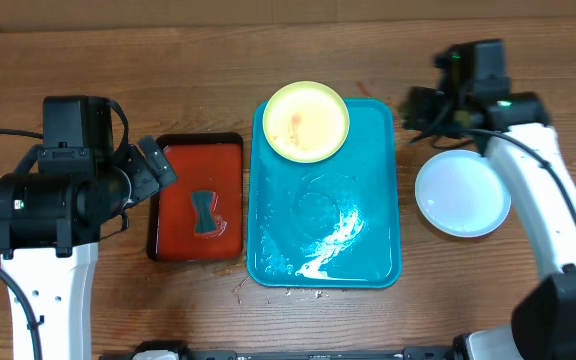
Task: Clean dirty plates on tray and stack at the side
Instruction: 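Move the right gripper to the yellow plate rim on the teal tray, then slide the yellow plate to the tray center with the right gripper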
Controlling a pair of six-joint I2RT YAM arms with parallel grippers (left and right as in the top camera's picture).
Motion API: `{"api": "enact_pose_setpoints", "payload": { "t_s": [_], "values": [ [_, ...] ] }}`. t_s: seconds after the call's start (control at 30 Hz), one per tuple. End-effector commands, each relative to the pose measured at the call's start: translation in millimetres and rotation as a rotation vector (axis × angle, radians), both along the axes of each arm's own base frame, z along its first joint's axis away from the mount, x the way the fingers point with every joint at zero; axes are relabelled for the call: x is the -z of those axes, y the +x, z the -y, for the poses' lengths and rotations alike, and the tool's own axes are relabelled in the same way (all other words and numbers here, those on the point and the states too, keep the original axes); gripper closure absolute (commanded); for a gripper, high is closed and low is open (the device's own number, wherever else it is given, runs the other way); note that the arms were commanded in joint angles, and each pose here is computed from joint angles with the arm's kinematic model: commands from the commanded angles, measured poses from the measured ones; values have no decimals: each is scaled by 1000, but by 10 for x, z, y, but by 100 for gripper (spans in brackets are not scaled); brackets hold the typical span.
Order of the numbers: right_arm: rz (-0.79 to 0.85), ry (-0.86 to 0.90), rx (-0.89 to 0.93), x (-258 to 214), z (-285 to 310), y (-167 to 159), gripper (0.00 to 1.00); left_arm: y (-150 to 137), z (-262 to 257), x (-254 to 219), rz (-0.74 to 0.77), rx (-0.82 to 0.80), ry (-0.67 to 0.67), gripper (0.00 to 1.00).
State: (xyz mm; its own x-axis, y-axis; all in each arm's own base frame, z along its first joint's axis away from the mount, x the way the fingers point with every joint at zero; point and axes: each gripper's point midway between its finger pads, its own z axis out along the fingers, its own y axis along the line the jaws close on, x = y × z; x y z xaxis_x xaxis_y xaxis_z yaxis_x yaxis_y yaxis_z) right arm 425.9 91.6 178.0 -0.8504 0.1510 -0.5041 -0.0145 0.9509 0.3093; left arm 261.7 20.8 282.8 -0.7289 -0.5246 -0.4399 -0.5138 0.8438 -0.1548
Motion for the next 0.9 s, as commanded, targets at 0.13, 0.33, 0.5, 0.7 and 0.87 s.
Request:
{"api": "enact_pose_setpoints", "payload": {
  "t_s": [0.13, 0.33, 0.5, 0.7, 0.87],
  "values": [
    [39, -4, -104, 763, -510, 539, 27, 3, -33, -22, 4, -5, 20, 0],
    [3, -19, -129, 1405, -596, 695, 29, 3, -33, -22, 4, -5, 20, 0],
    [-49, 23, -163, 1666, -689, 639, 47, 3, -33, -22, 4, -5, 20, 0],
    [-110, 57, -178, 1712, -758, 500, 96, 3, -33, -22, 4, -5, 20, 0],
    [-170, 74, -121, 1232, -673, 306, 96, 3, -33, -22, 4, -5, 20, 0]
  ]
}}
